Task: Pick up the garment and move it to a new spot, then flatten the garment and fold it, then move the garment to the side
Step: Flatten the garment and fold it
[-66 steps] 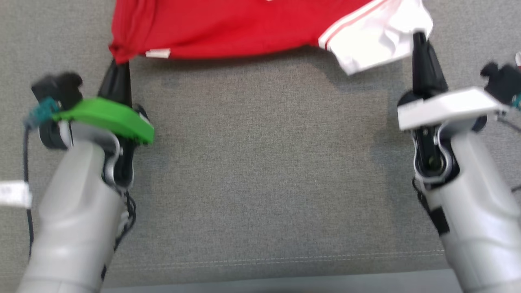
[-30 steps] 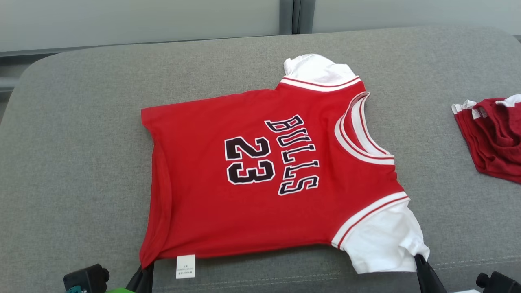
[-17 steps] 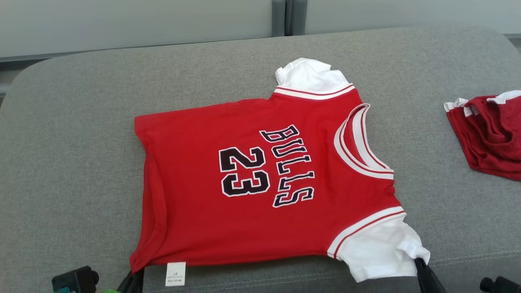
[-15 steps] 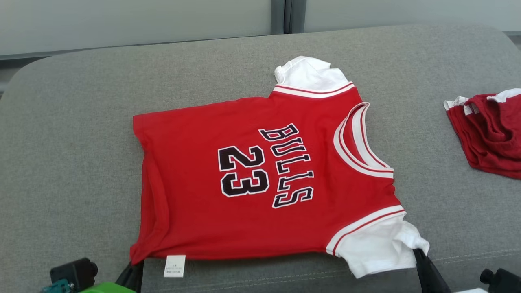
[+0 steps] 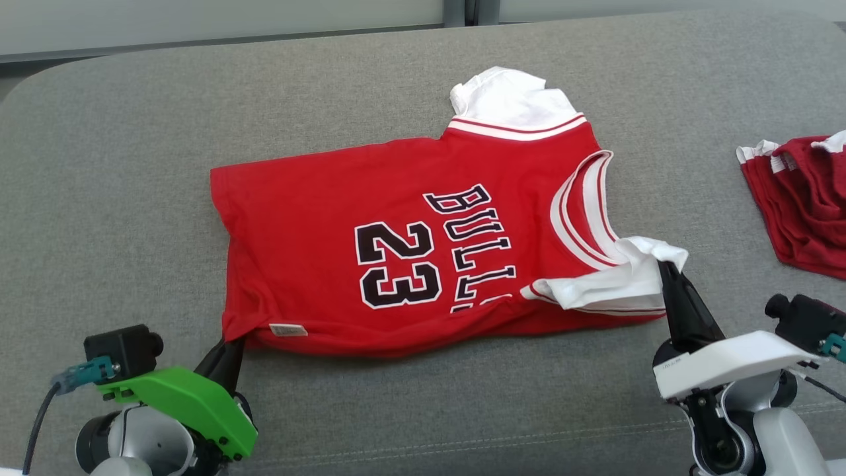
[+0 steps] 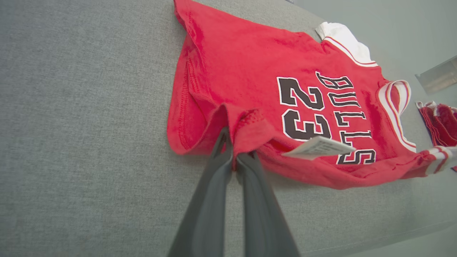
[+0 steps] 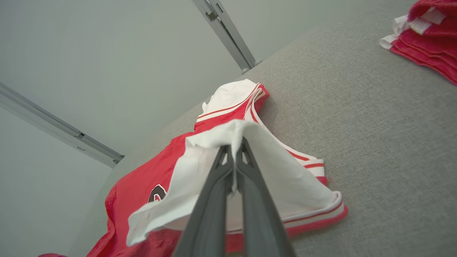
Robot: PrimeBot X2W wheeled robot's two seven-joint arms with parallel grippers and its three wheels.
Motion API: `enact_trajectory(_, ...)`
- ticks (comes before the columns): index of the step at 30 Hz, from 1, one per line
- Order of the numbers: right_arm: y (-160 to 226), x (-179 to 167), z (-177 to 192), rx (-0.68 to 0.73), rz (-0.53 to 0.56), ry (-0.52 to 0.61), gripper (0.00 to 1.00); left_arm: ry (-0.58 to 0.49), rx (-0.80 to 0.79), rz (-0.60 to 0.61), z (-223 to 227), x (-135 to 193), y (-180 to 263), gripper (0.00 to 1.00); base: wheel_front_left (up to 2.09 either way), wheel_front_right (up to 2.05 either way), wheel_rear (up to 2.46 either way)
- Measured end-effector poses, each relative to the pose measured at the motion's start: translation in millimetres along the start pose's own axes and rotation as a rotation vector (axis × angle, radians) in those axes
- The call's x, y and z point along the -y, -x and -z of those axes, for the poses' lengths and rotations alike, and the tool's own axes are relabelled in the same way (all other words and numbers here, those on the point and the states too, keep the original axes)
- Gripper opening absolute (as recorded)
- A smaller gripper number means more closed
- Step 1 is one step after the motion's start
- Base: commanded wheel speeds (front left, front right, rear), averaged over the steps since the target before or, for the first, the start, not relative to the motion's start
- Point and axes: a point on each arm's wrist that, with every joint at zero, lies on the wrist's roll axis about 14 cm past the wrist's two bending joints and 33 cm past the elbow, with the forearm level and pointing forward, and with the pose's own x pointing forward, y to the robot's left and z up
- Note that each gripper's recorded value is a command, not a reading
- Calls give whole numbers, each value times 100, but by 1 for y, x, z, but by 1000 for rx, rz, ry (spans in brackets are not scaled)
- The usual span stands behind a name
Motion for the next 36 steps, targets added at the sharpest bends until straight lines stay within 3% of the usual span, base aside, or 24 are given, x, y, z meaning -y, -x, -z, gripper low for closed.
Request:
enact_trajectory(14, -60, -6, 29, -54, -34, 103, 0, 35, -52, -41, 2, -22, -45, 0, 0, 0, 0)
enact_trajectory(24, -70, 2, 38, -40, -26, 171, 0, 69, -80, -61, 16, -32, -64, 0, 0, 0, 0)
enact_trajectory(25, -69, 3, 37, -34, -23, 171, 28, 75, -84, -60, 17, -32, -66, 6, 0, 0, 0)
enact_trajectory(26, -69, 4, 38, -34, -20, 170, 79, 75, -86, -60, 19, -32, -67, 45, 0, 0, 0)
enact_trajectory(27, -69, 6, 39, -33, -15, 169, 100, 79, -76, -60, 18, -32, -68, 92, 0, 0, 0)
enact_trajectory(28, -69, 7, 40, -35, -11, 169, 100, 80, -74, -60, 18, -32, -69, 100, 0, 0, 0)
enact_trajectory(36, -70, 1, 34, 12, -35, 191, 100, 40, 8, -78, 10, -36, -71, 100, 0, 0, 0)
